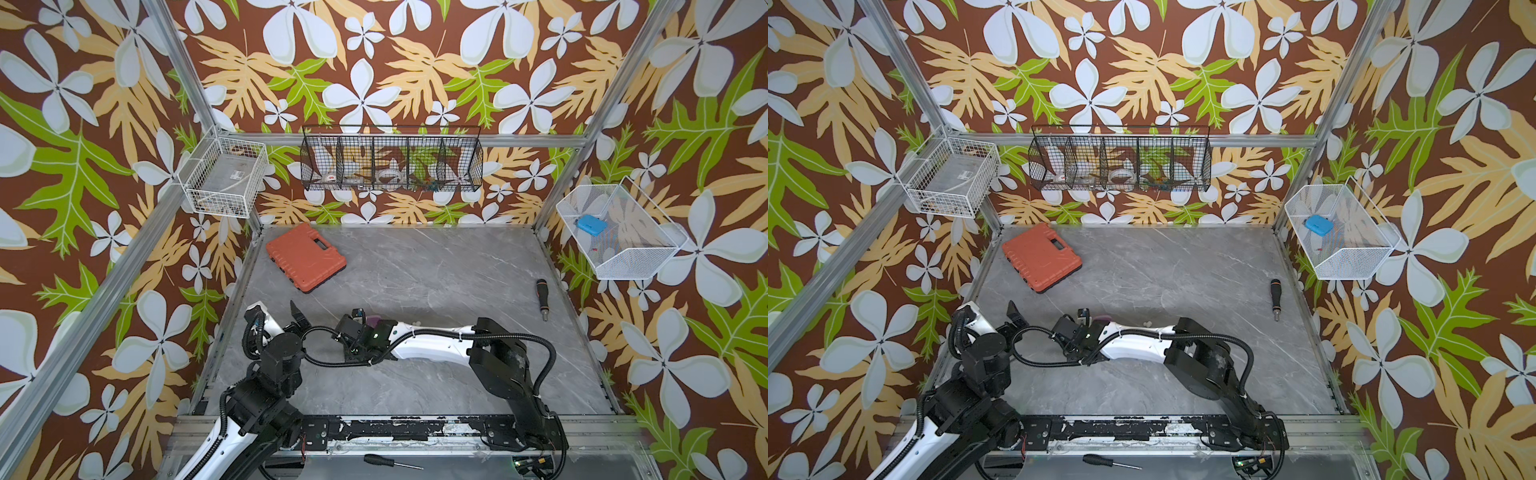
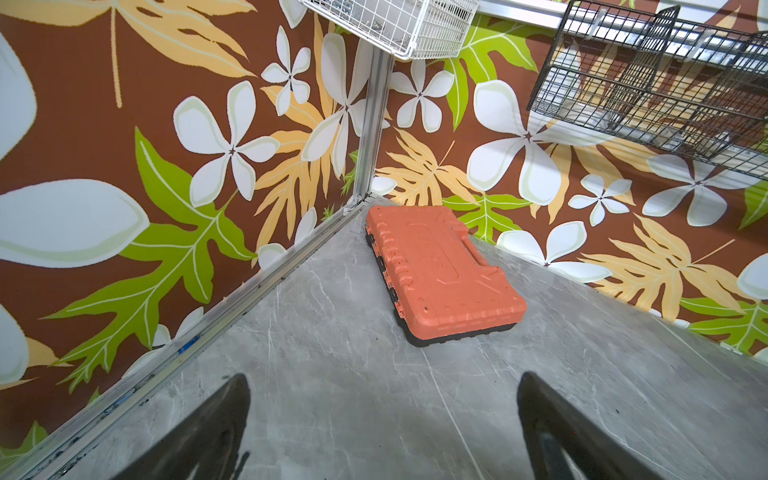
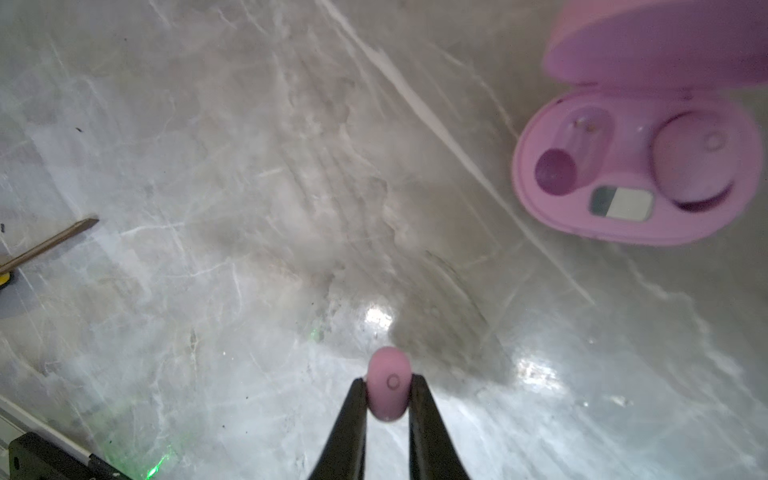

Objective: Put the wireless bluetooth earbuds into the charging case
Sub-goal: 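Lift the pink earbud with the right gripper and carry it over the open pink case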

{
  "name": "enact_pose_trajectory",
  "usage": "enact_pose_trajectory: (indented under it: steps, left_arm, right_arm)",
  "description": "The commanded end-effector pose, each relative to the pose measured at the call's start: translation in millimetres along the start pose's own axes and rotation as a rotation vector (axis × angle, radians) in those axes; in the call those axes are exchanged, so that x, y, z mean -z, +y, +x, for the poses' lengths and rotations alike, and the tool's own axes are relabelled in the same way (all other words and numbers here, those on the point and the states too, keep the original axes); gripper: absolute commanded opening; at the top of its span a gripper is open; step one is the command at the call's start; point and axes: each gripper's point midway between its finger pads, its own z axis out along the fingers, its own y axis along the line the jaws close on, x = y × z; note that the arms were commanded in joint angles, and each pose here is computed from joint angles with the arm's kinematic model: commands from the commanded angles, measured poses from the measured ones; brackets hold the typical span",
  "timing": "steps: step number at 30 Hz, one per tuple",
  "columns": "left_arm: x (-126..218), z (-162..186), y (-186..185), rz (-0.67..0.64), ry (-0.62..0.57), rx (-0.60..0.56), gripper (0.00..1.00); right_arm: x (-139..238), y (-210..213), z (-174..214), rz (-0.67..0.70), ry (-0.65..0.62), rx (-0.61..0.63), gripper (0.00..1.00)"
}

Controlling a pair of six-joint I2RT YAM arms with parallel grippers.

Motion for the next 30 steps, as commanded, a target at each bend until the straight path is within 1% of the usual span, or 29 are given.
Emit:
enact_pose_trajectory:
  steps: [1, 13, 23, 30]
  left_arm:
    - [-0.1, -3.3, -1.3, 0.005, -0.013, 0.014, 1.00]
    - [-0.3, -2.2, -3.2, 0.015, -0.010, 0.010, 1.00]
    - [-0.5, -1.6, -4.4, 0.021, -0.008, 0.006, 1.00]
    - [-0.7, -1.7, -4.9, 0.022, -0.008, 0.006, 1.00]
  right_arm:
    - [5.8, -11.1, -9.4, 0.049, -0.039, 0.012, 0.18]
    - [15.0, -36.8, -40.2, 0.115, -0.117, 0.012, 0.18]
    - [15.1, -56.7, -63.3, 0.169, -0.154, 0.001, 0.18]
    - [14.8, -58.8, -72.4, 0.192, -0.170, 0.014, 0.18]
